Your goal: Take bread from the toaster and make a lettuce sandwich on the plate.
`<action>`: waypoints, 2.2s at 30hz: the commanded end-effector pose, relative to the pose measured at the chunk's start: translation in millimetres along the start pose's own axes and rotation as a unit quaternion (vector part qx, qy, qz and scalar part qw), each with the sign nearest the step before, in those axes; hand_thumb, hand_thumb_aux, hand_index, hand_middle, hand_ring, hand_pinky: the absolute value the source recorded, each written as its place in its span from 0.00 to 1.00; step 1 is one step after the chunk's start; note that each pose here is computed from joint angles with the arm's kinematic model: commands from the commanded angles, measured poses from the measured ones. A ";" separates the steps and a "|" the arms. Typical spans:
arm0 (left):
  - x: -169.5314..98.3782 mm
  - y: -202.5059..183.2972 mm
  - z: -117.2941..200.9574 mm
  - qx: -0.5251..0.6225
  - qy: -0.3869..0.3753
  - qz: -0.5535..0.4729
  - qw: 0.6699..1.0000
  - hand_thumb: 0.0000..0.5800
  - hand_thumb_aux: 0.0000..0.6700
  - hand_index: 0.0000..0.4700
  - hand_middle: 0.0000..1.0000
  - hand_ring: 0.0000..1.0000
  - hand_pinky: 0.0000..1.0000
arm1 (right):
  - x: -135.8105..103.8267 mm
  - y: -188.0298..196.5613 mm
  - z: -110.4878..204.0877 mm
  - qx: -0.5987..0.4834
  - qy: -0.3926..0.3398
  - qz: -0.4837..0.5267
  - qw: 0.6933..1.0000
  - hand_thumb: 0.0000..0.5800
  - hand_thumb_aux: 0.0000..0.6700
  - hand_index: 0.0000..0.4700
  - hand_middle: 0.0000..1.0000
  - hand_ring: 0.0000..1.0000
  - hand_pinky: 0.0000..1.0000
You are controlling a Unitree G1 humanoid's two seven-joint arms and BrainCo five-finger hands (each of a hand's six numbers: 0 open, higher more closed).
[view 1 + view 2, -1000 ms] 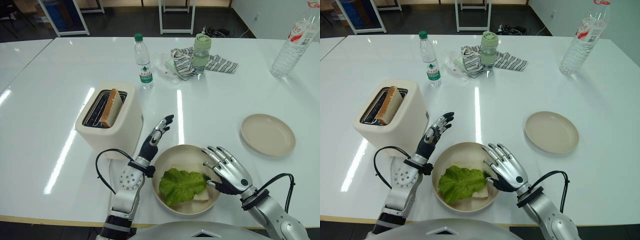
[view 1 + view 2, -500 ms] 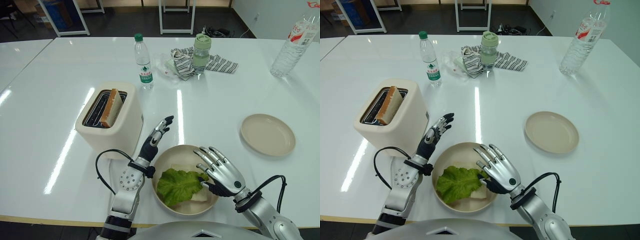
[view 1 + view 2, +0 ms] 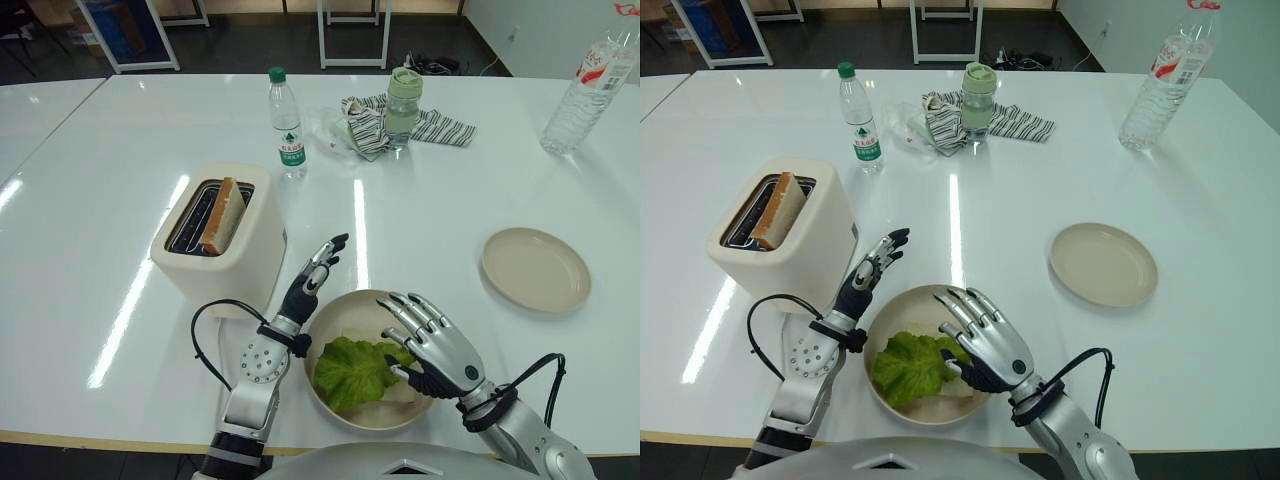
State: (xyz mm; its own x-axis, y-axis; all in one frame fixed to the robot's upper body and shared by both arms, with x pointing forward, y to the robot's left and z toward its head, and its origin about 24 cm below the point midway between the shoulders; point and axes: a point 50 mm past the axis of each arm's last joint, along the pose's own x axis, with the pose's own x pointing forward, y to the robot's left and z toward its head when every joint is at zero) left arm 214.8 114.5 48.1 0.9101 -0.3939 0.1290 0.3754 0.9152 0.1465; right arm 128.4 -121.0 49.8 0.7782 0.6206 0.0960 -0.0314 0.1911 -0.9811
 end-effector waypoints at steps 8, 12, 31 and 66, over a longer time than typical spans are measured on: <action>-1.2 -0.1 -4.3 0.000 0.013 0.002 1.000 0.00 0.00 0.00 0.00 0.00 0.00 | -9.8 13.7 -6.8 0.005 0.011 0.041 0.999 0.89 0.66 0.66 0.00 0.00 0.00; -0.9 -0.4 -3.7 -0.001 0.012 0.000 1.000 0.00 0.00 0.00 0.00 0.00 0.00 | -11.0 22.3 -12.2 -0.002 0.018 0.053 0.998 0.89 0.66 0.66 0.00 0.00 0.00; -0.2 0.0 -3.5 -0.001 0.013 -0.001 1.000 0.00 0.00 0.00 0.00 0.00 0.00 | -12.5 29.6 -16.3 -0.015 0.018 0.066 0.998 1.00 1.00 1.00 0.00 0.00 0.00; -3.8 -0.6 -7.2 0.000 0.026 -0.002 1.000 0.00 0.00 0.00 0.00 0.00 0.00 | -9.7 10.8 -33.2 -0.031 0.028 0.051 0.998 1.00 1.00 1.00 0.00 0.00 0.00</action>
State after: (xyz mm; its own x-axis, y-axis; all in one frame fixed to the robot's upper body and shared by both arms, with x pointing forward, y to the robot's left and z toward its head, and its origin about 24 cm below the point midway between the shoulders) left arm 213.3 114.9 44.0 0.9126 -0.3961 0.1013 0.3809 0.9137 0.1415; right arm 144.6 -151.2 33.8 0.8182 0.5748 0.0123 -0.0551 0.0997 -0.9935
